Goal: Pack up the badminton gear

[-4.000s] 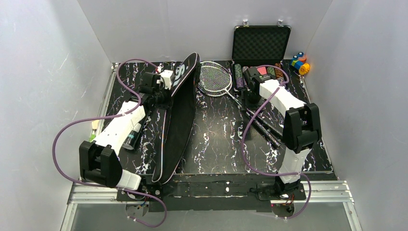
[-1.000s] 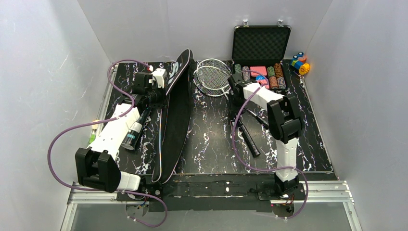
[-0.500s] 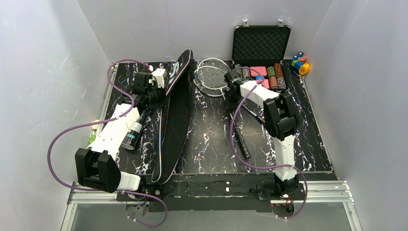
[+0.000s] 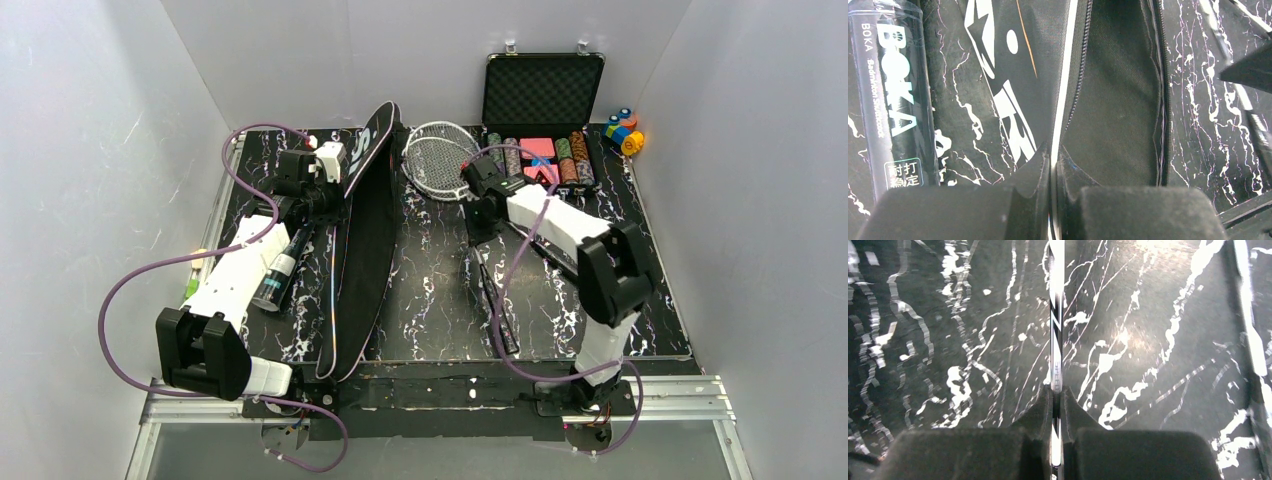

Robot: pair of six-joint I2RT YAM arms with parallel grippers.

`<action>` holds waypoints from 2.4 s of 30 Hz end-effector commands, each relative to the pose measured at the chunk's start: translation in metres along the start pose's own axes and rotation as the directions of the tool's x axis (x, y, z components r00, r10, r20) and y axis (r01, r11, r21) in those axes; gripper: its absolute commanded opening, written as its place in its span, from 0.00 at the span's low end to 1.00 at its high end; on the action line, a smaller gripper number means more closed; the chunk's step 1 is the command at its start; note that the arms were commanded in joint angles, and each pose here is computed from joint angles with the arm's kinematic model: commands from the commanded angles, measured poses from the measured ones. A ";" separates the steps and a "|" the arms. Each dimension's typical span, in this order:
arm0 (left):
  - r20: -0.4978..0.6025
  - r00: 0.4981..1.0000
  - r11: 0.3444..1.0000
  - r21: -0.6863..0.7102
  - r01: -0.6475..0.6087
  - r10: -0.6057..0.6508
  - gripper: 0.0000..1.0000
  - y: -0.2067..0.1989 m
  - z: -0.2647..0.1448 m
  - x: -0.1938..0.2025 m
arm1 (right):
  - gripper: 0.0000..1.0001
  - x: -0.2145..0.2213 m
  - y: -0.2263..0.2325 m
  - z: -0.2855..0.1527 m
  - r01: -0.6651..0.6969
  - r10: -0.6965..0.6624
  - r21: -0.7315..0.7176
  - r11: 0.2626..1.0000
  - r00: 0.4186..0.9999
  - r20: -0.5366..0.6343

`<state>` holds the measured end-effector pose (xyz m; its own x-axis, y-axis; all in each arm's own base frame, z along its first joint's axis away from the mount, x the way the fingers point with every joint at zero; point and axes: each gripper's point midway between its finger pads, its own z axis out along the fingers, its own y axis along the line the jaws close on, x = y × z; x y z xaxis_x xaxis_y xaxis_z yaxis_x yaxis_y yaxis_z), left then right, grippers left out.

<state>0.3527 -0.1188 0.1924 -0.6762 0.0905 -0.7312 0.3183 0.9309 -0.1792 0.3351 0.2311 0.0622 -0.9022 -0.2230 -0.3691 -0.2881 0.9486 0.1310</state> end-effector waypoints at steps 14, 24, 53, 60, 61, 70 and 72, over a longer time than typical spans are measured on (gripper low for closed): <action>-0.015 1.000 0.999 0.031 0.025 -0.024 0.00 0.000 0.034 -0.018 | 0.01 0.081 0.024 -0.186 -0.019 0.018 0.008 1.000 0.995 0.103; -0.034 0.998 0.996 0.062 0.060 -0.058 0.00 -0.005 0.053 -0.028 | 0.01 0.161 0.062 -0.195 0.142 -0.139 0.028 0.989 0.986 -0.095; -0.121 0.988 0.939 0.319 0.132 -0.098 0.00 -0.072 0.040 -0.006 | 0.01 0.087 0.148 -0.123 0.319 -0.315 0.064 0.945 0.946 -0.072; -0.118 0.988 0.926 0.353 0.135 -0.099 0.00 -0.078 0.033 -0.005 | 0.01 0.032 0.163 -0.106 0.268 -0.268 0.045 0.962 0.963 -0.011; -0.120 0.988 0.924 0.358 0.136 -0.099 0.00 -0.079 0.032 -0.004 | 0.01 0.026 0.167 -0.104 0.270 -0.271 0.040 0.962 0.963 0.000; -0.120 0.989 0.896 0.426 0.127 -0.083 0.00 -0.092 0.020 -0.005 | 0.01 -0.025 0.179 -0.085 0.189 -0.190 0.020 0.982 0.979 0.076; -0.119 0.990 0.890 0.440 0.121 -0.076 0.00 -0.094 0.016 -0.005 | 0.01 -0.032 0.179 -0.081 0.154 -0.154 0.005 0.988 0.984 0.088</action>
<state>0.3539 -0.1995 0.1637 -0.8212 0.0486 -0.5685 0.3928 0.7708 -0.5016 0.2588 0.3727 0.1492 -0.8269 -0.4333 -0.3586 -0.4585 0.8885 -0.0162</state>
